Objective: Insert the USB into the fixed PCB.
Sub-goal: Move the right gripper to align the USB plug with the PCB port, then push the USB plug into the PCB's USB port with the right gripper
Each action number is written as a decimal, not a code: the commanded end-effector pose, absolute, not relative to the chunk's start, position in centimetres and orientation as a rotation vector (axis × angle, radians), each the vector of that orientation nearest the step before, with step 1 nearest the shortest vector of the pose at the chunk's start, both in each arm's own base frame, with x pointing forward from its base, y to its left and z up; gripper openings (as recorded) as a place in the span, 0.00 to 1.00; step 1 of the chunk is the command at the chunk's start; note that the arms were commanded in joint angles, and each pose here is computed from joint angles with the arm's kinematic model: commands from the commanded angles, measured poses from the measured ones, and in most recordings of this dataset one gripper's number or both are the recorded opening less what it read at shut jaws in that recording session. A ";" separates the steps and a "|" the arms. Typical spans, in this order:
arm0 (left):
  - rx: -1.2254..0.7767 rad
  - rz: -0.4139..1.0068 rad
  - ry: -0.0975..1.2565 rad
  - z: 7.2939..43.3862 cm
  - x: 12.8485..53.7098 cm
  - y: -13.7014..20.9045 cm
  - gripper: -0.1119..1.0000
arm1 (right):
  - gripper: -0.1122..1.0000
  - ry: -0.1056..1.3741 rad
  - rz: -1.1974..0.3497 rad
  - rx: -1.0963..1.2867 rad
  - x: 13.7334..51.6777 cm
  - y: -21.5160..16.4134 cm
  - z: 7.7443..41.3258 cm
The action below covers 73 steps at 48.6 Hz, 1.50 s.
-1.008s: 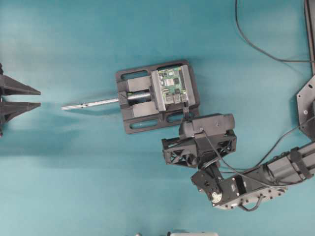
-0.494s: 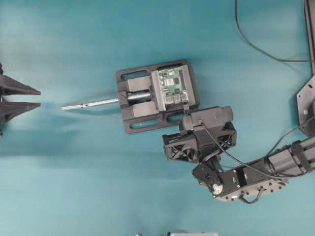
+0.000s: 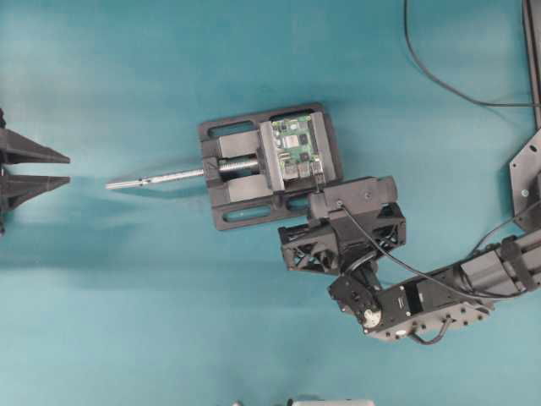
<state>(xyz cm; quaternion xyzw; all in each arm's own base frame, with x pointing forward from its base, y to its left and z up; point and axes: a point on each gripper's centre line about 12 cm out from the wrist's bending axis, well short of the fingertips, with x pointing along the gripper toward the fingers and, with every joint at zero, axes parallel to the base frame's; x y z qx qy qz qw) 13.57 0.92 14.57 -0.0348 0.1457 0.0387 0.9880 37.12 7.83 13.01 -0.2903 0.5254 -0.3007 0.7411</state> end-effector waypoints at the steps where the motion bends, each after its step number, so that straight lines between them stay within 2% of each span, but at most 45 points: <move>1: -0.065 0.080 0.279 15.0 13.8 1.0 0.59 | 0.29 1.120 -0.658 -0.608 37.3 7.8 14.6; 73: -0.067 0.080 0.280 15.0 13.8 1.0 0.59 | 0.29 1.122 -0.663 -0.627 37.7 7.3 15.0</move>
